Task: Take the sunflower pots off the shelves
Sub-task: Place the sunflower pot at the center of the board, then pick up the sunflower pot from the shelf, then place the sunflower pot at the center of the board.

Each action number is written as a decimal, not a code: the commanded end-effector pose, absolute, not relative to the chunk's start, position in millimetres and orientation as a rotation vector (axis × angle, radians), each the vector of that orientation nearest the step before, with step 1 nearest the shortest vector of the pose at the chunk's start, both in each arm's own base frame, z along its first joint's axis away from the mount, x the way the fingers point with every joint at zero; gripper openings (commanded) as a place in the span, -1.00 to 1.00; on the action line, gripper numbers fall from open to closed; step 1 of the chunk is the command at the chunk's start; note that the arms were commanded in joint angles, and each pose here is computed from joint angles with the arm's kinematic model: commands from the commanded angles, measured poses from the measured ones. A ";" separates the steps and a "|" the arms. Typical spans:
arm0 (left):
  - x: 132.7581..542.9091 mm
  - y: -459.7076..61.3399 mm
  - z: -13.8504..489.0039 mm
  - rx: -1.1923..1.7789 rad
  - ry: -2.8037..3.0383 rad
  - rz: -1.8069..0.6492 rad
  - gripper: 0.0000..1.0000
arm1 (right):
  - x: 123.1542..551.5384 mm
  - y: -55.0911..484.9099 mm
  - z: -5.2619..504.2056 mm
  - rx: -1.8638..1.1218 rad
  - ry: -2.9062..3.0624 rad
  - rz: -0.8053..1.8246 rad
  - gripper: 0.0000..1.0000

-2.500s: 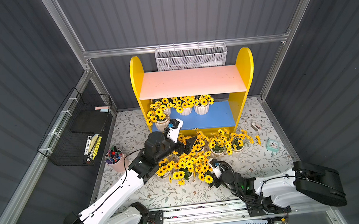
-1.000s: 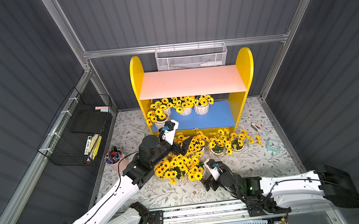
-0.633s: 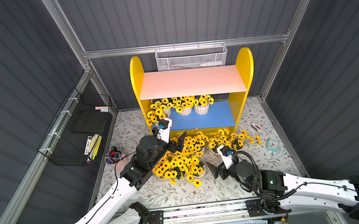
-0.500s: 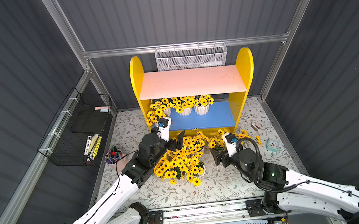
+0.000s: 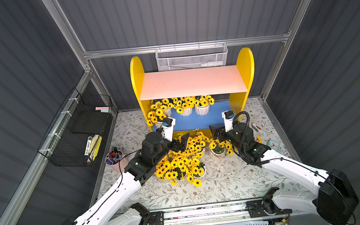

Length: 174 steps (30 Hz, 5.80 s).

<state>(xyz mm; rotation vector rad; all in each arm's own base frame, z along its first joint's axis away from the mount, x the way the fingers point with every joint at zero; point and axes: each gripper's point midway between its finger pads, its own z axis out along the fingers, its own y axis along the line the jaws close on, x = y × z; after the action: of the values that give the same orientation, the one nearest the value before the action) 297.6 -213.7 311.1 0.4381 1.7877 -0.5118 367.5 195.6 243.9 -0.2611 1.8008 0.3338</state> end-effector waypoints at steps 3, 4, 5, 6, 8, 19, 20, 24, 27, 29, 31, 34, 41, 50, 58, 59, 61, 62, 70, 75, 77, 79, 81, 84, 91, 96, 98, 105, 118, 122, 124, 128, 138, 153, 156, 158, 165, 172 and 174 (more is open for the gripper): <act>293.5 -215.1 326.8 0.447 1.735 -0.549 0.99 | 406.7 215.3 281.5 -0.276 1.614 0.363 0.98; 294.0 -214.5 326.2 0.446 1.736 -0.544 0.99 | 416.8 217.2 280.7 -0.276 1.616 0.356 0.98; 294.2 -213.8 326.6 0.444 1.736 -0.541 0.99 | 425.8 219.9 276.3 -0.280 1.625 0.345 0.98; 294.9 -213.4 326.2 0.443 1.738 -0.538 0.99 | 434.7 221.2 273.5 -0.282 1.629 0.334 0.98; 295.1 -212.8 327.1 0.443 1.734 -0.537 0.99 | 449.0 221.6 270.2 -0.276 1.622 0.312 0.98; 295.9 -209.7 329.5 0.440 1.722 -0.535 0.99 | 498.9 238.5 244.5 -0.344 1.669 0.334 0.98; 295.8 -209.3 330.4 0.438 1.721 -0.535 0.99 | 500.4 239.0 243.6 -0.347 1.669 0.332 0.98; 295.1 -209.4 331.1 0.442 1.715 -0.539 0.99 | 506.0 241.5 243.5 -0.356 1.656 0.347 0.98; 295.1 -208.8 332.1 0.442 1.712 -0.538 0.99 | 512.5 241.3 241.9 -0.349 1.652 0.345 0.98; 294.7 -208.7 331.6 0.445 1.712 -0.536 0.99 | 516.3 241.9 240.3 -0.351 1.651 0.345 0.98; 294.8 -207.9 333.1 0.443 1.708 -0.534 0.99 | 520.4 242.8 237.9 -0.353 1.658 0.342 0.98; 294.3 -207.4 333.1 0.444 1.706 -0.533 0.99 | 525.1 245.4 236.3 -0.371 1.655 0.350 0.98; 294.0 -206.9 335.2 0.444 1.697 -0.533 0.99 | 532.4 246.8 235.3 -0.370 1.651 0.366 0.98; 292.4 -205.8 337.8 0.447 1.685 -0.532 0.99 | 544.2 246.9 229.1 -0.359 1.657 0.353 0.98; 291.4 -205.2 338.3 0.451 1.679 -0.530 0.99 | 551.5 247.6 227.5 -0.342 1.642 0.342 0.98; 291.4 -205.1 338.4 0.450 1.679 -0.530 0.99 | 551.7 247.3 227.6 -0.344 1.640 0.340 0.98; 290.9 -204.7 339.0 0.451 1.677 -0.529 0.99 | 551.4 248.2 227.5 -0.351 1.635 0.338 0.98; 290.8 -204.5 339.3 0.450 1.675 -0.528 0.99 | 551.3 247.4 227.1 -0.350 1.634 0.334 0.98; 290.5 -204.3 339.7 0.454 1.670 -0.525 0.99 | 548.1 249.6 219.6 -0.387 1.634 0.327 0.68; 290.4 -204.0 340.0 0.454 1.668 -0.524 0.99 | 545.6 249.4 215.6 -0.400 1.638 0.322 0.54; 290.6 -204.2 339.6 0.454 1.669 -0.523 0.99 | 544.5 248.8 215.3 -0.402 1.635 0.320 0.44; 290.9 -203.8 339.4 0.453 1.670 -0.522 0.99 | 542.4 248.4 217.0 -0.403 1.630 0.323 0.36; 290.5 -203.9 339.4 0.453 1.669 -0.523 0.99 | 540.1 246.9 221.1 -0.399 1.615 0.323 0.26; 290.5 -203.9 339.6 0.453 1.668 -0.523 0.99 | 534.4 244.8 228.0 -0.398 1.597 0.328 0.22; 289.4 -204.4 341.2 0.456 1.663 -0.529 0.99 | 512.5 240.3 240.8 -0.399 1.568 0.352 0.14; 288.7 -205.4 341.0 0.456 1.663 -0.541 0.99 | 491.5 232.6 237.7 -0.396 1.584 0.350 0.52; 287.7 -206.4 342.0 0.459 1.660 -0.549 0.99 | 487.8 227.0 231.9 -0.381 1.599 0.329 0.86; 287.4 -207.0 342.1 0.460 1.658 -0.555 0.99 | 491.7 221.5 229.2 -0.331 1.613 0.322 0.98; 288.3 -205.8 341.2 0.458 1.658 -0.543 0.99 | 512.8 232.7 221.1 -0.340 1.615 0.324 0.98; 288.8 -207.3 339.9 0.463 1.663 -0.547 0.99 | 512.3 233.8 218.8 -0.349 1.617 0.324 0.91; 289.1 -207.6 339.7 0.464 1.664 -0.548 0.99 | 510.0 234.8 218.6 -0.361 1.613 0.330 0.63; 289.3 -207.9 339.0 0.465 1.666 -0.548 0.99 | 503.3 238.5 223.6 -0.388 1.597 0.353 -0.04; 289.6 -216.1 333.0 0.496 1.685 -0.578 0.99 | 471.3 234.9 276.1 -0.403 1.497 0.375 -1.00; 289.3 -223.5 334.2 0.526 1.672 -0.606 0.99 | 386.3 201.2 301.7 -0.385 1.507 0.353 -1.00; 286.6 -226.1 335.8 0.536 1.666 -0.627 0.99 | 346.9 196.7 307.3 -0.405 1.550 0.319 -1.00; 285.6 -226.4 335.8 0.538 1.667 -0.633 0.99 | 317.1 196.3 304.4 -0.435 1.578 0.298 -1.00; 284.1 -226.6 332.8 0.543 1.671 -0.631 0.99 | 236.0 182.5 281.0 -0.434 1.592 0.352 -1.00; 284.2 -227.2 329.3 0.547 1.676 -0.626 0.99 | 205.8 186.9 214.4 -0.404 1.676 0.438 -1.00; 285.1 -226.1 328.6 0.545 1.676 -0.615 0.99 | 203.4 193.7 195.9 -0.412 1.688 0.437 -1.00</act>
<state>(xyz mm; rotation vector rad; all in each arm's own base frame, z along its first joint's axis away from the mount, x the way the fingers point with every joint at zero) 286.9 -225.2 325.5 0.5303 1.7045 -0.6189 200.3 195.2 196.4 -0.5222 1.7069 0.4185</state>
